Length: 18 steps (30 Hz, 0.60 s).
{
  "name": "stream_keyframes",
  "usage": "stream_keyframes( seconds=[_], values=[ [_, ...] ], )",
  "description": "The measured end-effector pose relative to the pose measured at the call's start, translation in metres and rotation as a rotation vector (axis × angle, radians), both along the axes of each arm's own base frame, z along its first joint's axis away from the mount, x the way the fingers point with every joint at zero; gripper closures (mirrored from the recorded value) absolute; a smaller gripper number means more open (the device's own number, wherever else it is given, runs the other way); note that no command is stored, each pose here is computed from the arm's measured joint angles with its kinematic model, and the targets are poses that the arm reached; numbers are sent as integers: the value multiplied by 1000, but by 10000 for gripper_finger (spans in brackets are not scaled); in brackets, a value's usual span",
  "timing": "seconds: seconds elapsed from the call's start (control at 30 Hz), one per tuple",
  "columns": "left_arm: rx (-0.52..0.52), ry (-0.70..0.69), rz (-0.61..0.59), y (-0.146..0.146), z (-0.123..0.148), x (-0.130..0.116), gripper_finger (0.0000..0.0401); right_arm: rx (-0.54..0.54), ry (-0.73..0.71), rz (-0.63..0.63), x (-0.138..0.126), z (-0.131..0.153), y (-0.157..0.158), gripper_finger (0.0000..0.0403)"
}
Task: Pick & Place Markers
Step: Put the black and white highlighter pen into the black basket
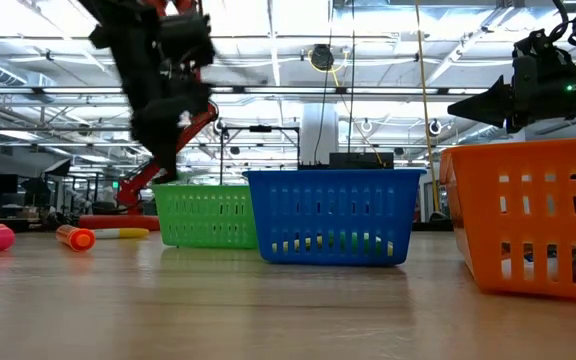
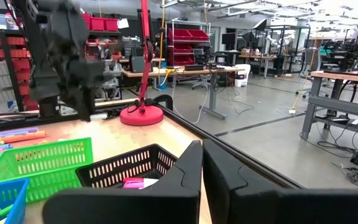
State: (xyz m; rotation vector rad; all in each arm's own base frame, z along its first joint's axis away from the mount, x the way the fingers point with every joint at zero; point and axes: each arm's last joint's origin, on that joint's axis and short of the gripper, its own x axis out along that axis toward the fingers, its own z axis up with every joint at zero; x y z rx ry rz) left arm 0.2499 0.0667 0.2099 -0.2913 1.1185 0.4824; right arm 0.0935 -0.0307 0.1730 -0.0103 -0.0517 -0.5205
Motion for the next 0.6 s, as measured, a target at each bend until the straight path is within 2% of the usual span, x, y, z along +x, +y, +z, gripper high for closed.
stream_keyframes(
  seconds=[0.17,0.43,0.5,0.6],
  values=[
    [65,-234,-127,4,28,24,362,0,0,0,0,0,0,403],
    [147,-687,-326,6,68,54,362,0,0,0,0,0,0,403],
    [161,-759,-346,7,72,59,362,0,0,0,0,0,0,403],
    [175,-789,-349,9,69,66,362,0,0,0,0,0,0,403]
  ],
)
